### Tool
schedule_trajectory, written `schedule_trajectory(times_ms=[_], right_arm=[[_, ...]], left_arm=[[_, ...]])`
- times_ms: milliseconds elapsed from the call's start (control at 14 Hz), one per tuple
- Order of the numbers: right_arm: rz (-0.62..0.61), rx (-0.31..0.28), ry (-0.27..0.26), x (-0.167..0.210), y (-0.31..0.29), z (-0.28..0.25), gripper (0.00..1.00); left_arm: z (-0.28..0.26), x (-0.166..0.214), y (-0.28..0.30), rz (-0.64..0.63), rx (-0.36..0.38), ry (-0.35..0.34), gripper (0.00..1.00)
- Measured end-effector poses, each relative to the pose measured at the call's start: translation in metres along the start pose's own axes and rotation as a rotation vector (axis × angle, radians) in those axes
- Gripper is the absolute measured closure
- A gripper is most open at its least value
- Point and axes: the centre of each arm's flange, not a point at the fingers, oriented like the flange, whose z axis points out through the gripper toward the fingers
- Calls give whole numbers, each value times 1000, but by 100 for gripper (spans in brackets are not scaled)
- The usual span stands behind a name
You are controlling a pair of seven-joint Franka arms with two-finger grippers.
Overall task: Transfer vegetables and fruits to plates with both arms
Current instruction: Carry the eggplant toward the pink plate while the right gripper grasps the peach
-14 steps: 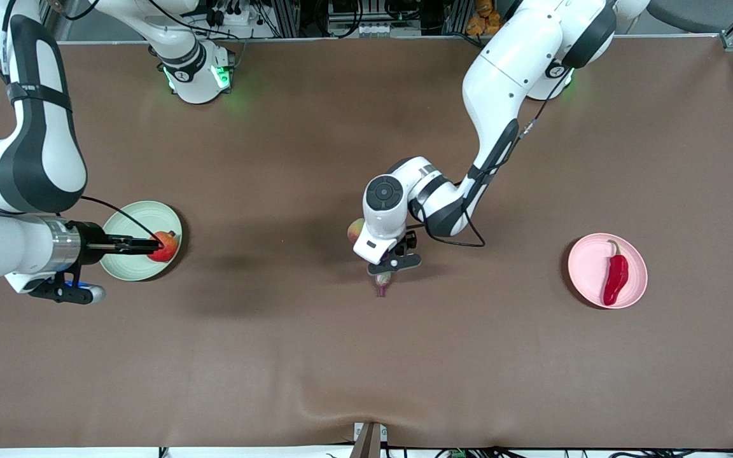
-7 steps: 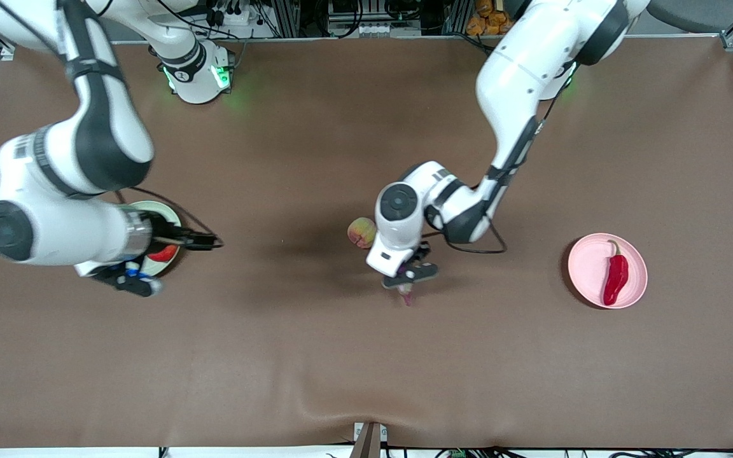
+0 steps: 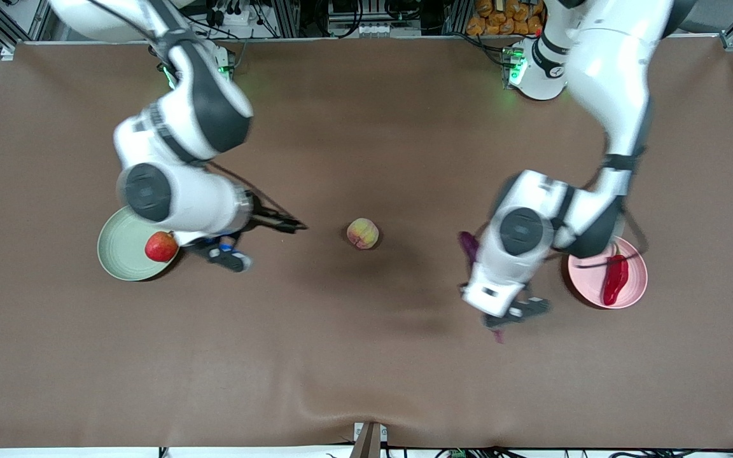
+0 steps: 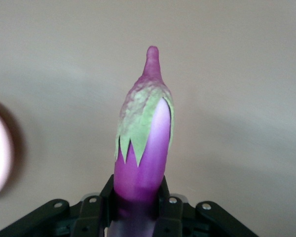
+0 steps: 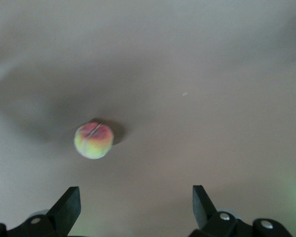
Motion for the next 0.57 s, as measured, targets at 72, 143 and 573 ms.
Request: schedule_trajectory(times_ms=[72,143,573], right_arm=[[12,0,8,-16,-19,21,0],[35,3,18,-31,-37,46,0],[130,0,53,-69,-91,175,0]], left_arm=[[7,18,-30,-12,10,-10,65],[16,35,-63,-22,19,-22,65],[86,63,-218,109,79,-181,65]])
